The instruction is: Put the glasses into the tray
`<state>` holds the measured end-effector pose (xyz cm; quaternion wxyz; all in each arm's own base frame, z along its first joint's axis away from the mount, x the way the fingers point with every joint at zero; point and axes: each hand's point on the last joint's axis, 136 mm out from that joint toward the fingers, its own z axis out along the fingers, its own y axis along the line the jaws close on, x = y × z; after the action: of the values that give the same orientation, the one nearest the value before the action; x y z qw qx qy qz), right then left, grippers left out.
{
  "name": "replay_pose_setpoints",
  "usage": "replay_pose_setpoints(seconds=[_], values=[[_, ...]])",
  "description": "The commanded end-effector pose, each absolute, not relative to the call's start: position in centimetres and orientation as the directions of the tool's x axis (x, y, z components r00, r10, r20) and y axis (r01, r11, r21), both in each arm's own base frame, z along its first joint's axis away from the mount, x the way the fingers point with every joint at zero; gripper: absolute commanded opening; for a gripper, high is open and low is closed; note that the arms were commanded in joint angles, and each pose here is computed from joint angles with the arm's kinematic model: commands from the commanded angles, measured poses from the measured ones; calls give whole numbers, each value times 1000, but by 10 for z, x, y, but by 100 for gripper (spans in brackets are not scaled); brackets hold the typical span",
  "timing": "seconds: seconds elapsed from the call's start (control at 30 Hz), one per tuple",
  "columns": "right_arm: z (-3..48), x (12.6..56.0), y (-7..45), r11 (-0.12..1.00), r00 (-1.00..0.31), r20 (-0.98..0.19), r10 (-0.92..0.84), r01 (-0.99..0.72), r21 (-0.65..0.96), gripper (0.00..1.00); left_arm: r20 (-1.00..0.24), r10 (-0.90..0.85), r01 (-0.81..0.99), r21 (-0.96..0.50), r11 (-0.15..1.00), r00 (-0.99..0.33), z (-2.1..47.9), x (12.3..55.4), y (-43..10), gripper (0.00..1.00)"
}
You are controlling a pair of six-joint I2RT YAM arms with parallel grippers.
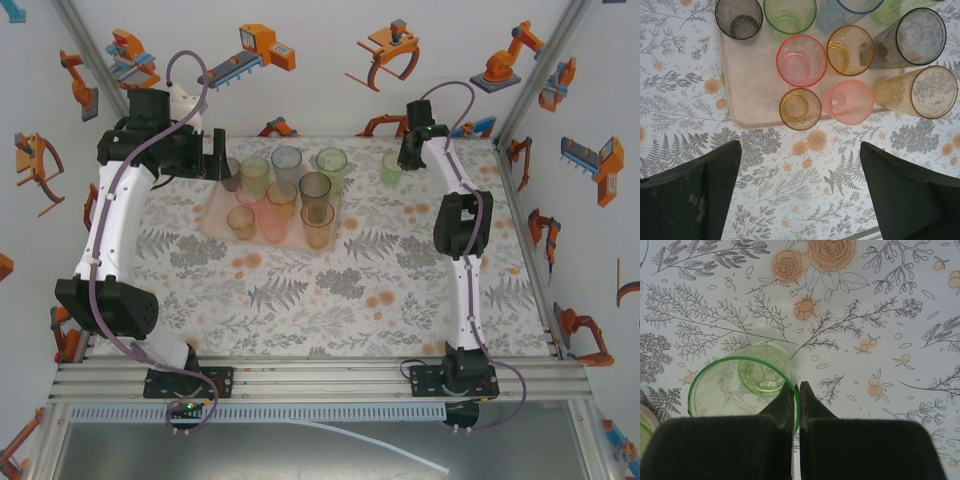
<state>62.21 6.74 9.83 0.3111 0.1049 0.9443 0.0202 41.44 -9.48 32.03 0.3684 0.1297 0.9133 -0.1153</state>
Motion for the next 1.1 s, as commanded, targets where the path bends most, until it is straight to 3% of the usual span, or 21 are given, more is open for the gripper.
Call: replay_pose_setpoints(seconds=[0.0, 0.3, 0.37, 0.5, 0.83, 1.07], values=[[126, 619, 63, 979, -769, -607, 203, 178, 102, 0, -727, 164, 334, -94, 938, -667, 339, 401, -92, 94], [173, 595, 62, 982, -750, -635, 185, 161, 97, 0, -740, 154, 341, -106, 934, -655, 347, 383, -92, 95], [184, 585, 63, 984, -747, -641, 178, 155, 92, 0, -737, 156, 344, -110, 932, -657, 346, 380, -93, 99], [211, 558, 72, 988, -739, -658, 147, 134, 70, 0, -728, 173, 353, -101, 930, -663, 339, 372, -93, 97], [275, 431, 137, 1000, -733, -680, -18, -11, -15, 0, -712, 167, 351, -118, 929, -682, 327, 358, -93, 97], [288, 332, 192, 994, -732, -677, -68, -108, 17, 0, -712, 126, 326, -152, 933, -691, 319, 344, -89, 97]])
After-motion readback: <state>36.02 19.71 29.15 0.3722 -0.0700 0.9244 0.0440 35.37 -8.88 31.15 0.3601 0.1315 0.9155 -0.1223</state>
